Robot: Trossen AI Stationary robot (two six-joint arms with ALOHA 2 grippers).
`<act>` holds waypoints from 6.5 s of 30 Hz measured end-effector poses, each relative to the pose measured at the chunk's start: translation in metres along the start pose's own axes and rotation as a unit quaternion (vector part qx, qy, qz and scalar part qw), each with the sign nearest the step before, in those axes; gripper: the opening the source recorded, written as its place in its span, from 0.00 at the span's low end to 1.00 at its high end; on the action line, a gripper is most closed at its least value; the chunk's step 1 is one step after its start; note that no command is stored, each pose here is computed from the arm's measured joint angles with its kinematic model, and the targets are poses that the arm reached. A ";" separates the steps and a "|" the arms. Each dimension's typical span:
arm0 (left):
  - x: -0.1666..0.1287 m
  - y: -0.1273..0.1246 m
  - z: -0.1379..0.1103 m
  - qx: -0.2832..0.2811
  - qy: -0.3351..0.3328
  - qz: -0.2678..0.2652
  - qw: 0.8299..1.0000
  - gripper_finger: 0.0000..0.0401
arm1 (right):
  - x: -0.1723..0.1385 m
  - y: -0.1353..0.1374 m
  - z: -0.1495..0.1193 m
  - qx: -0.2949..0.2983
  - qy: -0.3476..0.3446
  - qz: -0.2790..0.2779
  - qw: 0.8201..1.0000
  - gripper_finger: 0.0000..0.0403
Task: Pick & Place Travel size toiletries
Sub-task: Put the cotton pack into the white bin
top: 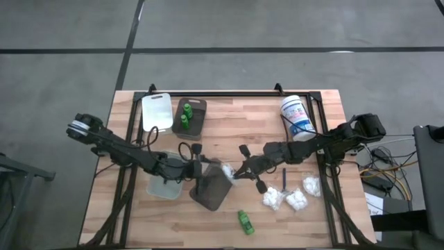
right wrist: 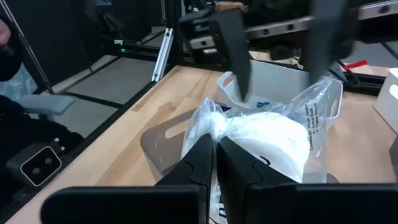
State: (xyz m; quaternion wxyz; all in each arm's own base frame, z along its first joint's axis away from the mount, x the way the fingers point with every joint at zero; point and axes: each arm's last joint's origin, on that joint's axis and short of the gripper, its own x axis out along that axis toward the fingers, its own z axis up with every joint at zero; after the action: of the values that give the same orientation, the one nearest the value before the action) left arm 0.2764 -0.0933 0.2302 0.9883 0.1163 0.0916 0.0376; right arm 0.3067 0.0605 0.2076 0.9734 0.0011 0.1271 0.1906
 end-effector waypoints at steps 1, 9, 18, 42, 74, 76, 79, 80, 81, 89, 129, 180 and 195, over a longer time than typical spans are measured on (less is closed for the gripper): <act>0.000 0.001 0.000 0.000 0.004 0.020 1.000 0.53 | 0.000 0.000 0.000 0.000 0.000 0.000 1.000 0.03; 0.002 0.004 -0.001 -0.039 0.001 0.001 0.999 0.64 | 0.000 0.001 0.000 -0.003 -0.001 0.003 1.000 0.03; 0.016 0.003 -0.012 -0.070 0.003 -0.028 0.997 0.64 | 0.000 0.001 0.001 -0.006 -0.006 0.003 1.000 0.03; 0.023 -0.001 -0.014 -0.062 -0.024 -0.051 0.996 0.06 | 0.000 0.001 0.001 -0.016 -0.006 0.002 1.000 0.05; -0.005 0.016 0.005 -0.068 0.003 -0.029 0.997 0.04 | -0.002 -0.002 0.002 -0.002 -0.005 -0.005 1.000 0.45; -0.008 0.018 0.007 -0.068 0.004 -0.017 0.997 0.04 | -0.002 -0.002 0.003 -0.001 -0.006 -0.005 1.000 0.46; -0.014 0.023 0.011 -0.068 0.006 0.007 0.998 0.04 | -0.002 -0.002 0.003 -0.001 -0.006 -0.005 1.000 0.46; -0.016 0.025 0.012 -0.068 0.007 0.015 0.998 0.04 | -0.002 -0.002 0.003 -0.001 -0.005 -0.005 1.000 0.46; -0.018 0.026 0.013 -0.067 0.009 0.021 0.997 0.04 | -0.002 -0.002 0.003 0.000 -0.005 -0.005 1.000 0.46; -0.036 0.038 0.022 -0.067 0.013 0.062 0.996 0.04 | -0.002 -0.001 0.003 -0.001 -0.005 -0.004 1.000 0.39; -0.097 0.151 0.005 -0.144 0.121 0.338 0.922 0.04 | -0.002 -0.002 0.001 0.002 0.006 -0.004 1.000 0.08; -0.144 0.227 -0.061 -0.243 0.300 0.478 0.789 0.04 | -0.002 -0.001 0.001 0.003 0.006 -0.004 1.000 0.37; -0.134 0.220 -0.106 -0.233 0.395 0.458 0.761 0.11 | -0.002 -0.001 0.000 0.003 0.006 -0.004 1.000 0.41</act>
State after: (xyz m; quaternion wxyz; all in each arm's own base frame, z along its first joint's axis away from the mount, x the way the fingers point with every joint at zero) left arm 0.1128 0.1306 0.2039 0.7261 -0.1149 0.3984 0.5485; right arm 0.3058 0.0585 0.2084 0.9734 0.0025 0.1337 0.1862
